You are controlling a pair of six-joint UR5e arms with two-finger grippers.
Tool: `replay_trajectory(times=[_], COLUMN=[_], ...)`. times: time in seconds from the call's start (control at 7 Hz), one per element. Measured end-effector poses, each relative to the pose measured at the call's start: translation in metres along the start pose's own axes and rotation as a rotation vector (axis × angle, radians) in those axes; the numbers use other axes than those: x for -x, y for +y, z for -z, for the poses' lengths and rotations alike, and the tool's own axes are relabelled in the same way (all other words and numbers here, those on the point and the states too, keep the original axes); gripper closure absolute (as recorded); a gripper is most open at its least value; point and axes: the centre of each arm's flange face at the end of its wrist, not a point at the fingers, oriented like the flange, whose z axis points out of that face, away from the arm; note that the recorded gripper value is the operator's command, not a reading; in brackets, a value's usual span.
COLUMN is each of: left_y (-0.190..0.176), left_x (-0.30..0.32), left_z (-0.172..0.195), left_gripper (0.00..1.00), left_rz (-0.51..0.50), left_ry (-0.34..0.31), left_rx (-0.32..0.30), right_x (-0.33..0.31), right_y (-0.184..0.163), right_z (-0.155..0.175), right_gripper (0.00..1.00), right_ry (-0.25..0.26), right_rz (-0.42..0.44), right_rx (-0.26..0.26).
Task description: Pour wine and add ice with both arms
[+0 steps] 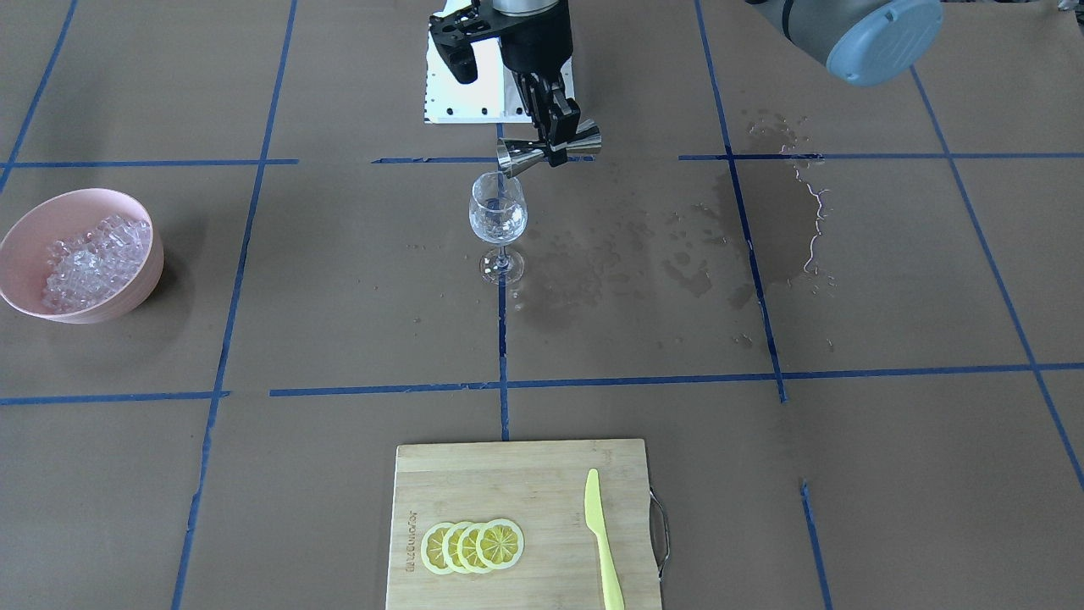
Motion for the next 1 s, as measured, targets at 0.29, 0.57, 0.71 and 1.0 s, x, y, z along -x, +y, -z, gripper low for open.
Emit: replay_trajectory(times=[0.29,0.57,0.71,1.0], left_y=[0.028,0.073,0.095,0.142], left_x=[0.016,0.059,0.072,0.086], left_z=[0.012,0.015,0.010,-0.011], left_gripper=[1.00,1.00,1.00,1.00], left_rz=[0.021,0.084,0.107,0.164], left_ry=[-0.023,-0.066,-0.066,-0.053], left_rx=[-0.087,-0.231,-0.291,-0.392], right_x=[0.000,0.001,0.001,0.002], right_y=[0.000,-0.001,-0.001,0.000], right_z=[0.000,0.001,0.001,0.001], right_gripper=[0.00,0.00,0.00,0.00], right_ry=[0.000,-0.002,-0.002,-0.002], right_rz=[0.000,0.003,0.003,0.004], right_rx=[0.000,-0.002,-0.003,-0.003])
